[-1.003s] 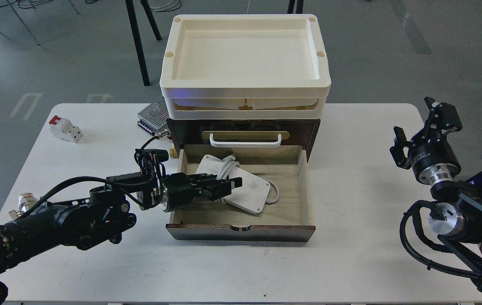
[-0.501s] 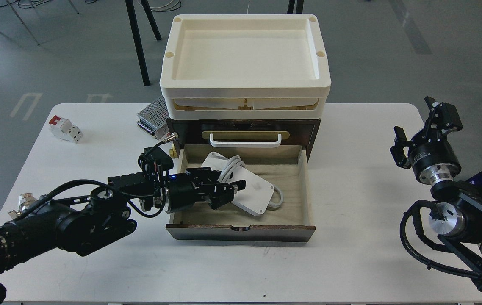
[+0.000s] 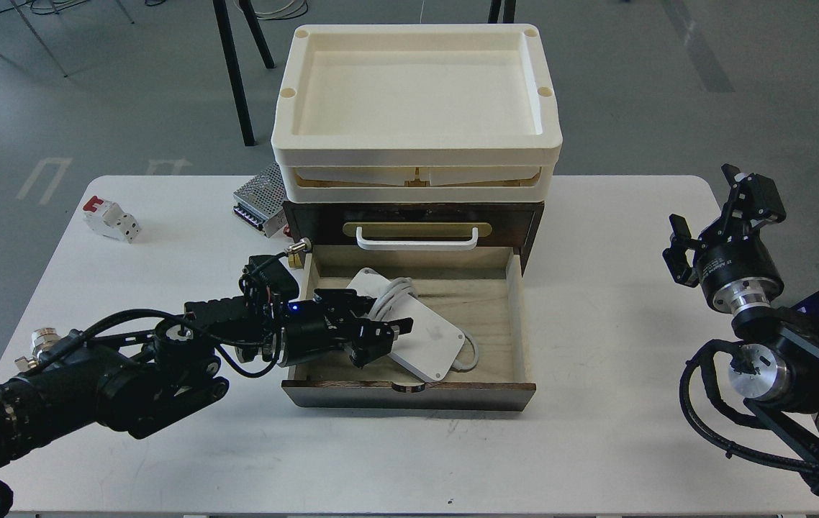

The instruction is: Put charging cable into cabinet

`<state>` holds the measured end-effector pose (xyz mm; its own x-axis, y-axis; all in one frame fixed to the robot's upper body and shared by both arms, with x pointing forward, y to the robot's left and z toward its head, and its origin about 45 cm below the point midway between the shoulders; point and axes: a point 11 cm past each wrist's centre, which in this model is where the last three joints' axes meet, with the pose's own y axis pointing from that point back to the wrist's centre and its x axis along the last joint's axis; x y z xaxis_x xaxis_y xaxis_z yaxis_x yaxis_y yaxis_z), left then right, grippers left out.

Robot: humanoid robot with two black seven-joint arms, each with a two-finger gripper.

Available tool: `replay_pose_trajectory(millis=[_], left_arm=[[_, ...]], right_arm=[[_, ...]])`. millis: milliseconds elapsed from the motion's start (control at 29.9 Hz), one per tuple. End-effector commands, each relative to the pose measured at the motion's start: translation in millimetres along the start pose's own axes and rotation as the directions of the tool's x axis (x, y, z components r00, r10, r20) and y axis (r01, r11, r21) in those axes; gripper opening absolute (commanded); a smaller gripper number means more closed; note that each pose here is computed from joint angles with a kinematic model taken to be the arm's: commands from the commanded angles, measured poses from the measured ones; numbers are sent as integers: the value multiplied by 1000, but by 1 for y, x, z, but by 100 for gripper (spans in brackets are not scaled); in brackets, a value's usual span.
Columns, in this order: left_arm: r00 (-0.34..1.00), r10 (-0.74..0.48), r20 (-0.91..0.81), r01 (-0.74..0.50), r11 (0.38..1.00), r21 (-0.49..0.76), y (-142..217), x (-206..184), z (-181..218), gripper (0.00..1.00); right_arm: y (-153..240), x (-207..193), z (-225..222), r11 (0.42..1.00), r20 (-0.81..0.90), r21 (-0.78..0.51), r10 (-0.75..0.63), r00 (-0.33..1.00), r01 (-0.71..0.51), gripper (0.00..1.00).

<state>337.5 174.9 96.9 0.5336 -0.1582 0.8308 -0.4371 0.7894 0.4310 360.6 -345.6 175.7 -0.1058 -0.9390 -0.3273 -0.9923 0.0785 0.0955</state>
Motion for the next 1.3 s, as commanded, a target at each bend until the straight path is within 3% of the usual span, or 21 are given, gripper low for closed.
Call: replay_pose_trajectory(millis=[0, 635, 1069, 1270], left_arm=[[1000, 19, 15, -19, 1000, 6, 1, 4, -2, 57], [996, 72, 47, -75, 996, 57, 18, 9, -20, 59], [986, 165, 12, -165, 982, 96, 72, 35, -32, 64], [970, 229, -82, -206, 952, 226, 115, 30, -59, 70]], right_arm=[[0, 0, 0, 1000, 0, 0, 0, 1000, 0, 99], [0, 0, 0, 1000, 0, 0, 0, 1000, 0, 99], [0, 0, 0, 1000, -1, 0, -1, 1000, 1, 99], [1, -1, 1, 1000, -2, -4, -4, 1000, 4, 99]])
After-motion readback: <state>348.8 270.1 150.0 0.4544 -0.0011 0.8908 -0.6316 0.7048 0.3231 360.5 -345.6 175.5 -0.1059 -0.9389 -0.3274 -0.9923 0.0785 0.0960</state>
